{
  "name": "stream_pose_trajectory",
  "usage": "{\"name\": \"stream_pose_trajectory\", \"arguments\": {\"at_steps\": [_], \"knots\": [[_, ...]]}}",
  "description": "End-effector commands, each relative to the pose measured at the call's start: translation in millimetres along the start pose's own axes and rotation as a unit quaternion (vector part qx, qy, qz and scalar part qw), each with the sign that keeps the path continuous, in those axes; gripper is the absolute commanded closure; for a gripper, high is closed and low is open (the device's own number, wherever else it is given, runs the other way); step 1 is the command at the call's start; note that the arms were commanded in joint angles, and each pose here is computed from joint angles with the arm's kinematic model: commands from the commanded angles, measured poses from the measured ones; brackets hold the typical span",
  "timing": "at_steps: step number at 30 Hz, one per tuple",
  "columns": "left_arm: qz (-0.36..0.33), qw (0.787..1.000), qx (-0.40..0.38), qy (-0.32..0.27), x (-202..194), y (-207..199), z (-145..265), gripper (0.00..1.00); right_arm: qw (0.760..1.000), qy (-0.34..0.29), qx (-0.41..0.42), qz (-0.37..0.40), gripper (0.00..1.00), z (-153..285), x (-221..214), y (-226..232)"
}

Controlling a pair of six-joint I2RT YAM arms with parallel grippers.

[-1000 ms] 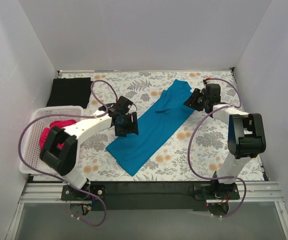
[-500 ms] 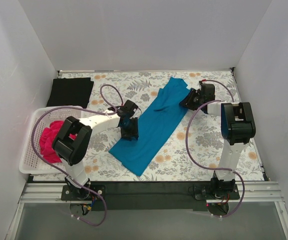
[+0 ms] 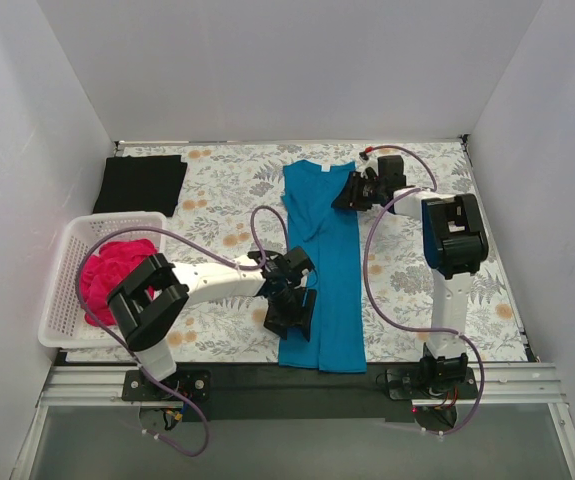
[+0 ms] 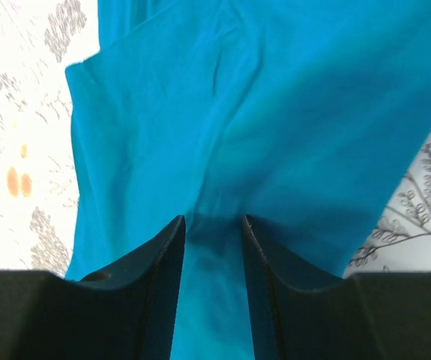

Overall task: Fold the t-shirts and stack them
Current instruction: Fold the tshirt

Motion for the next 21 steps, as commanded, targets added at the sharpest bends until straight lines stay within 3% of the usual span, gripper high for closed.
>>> {"name": "stream_pose_trajectory", "arguments": {"at_steps": [1,5,8,11,17,21], "knots": [[0.023,0.996,0.007,-0.091,28,-10,44,0.39,0.997,-0.019,-0.012,0.07,0.56,24,20,21],[0.105,0.971,0.003,-0.217,85,20,92,0.37,0.991,-0.055,-0.024,0.12,0.53,56,41,52],[0.146,0.947,-0.022,-0.285,127,48,124,0.37,0.989,-0.06,-0.048,0.129,0.48,75,30,61],[0.14,0.928,-0.027,-0.343,180,62,142,0.42,0.988,-0.054,-0.069,0.125,0.45,87,6,63],[0.161,0.924,-0.011,-0.346,258,106,121,0.55,0.989,-0.044,-0.091,0.11,0.46,111,-38,67],[0.17,0.917,-0.016,-0.36,302,124,113,0.58,0.99,-0.024,-0.089,0.108,0.46,123,-76,68]]}}
Point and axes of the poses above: each gripper's point midway between its finger pads, its own z axis back along the fingers, its own y axis along the line the jaws close on, x = y × z, the point moved 3 cm from there along z, back along the fingers, and after that the axes turned 5 degrees about -z, right-handed, at the moved point
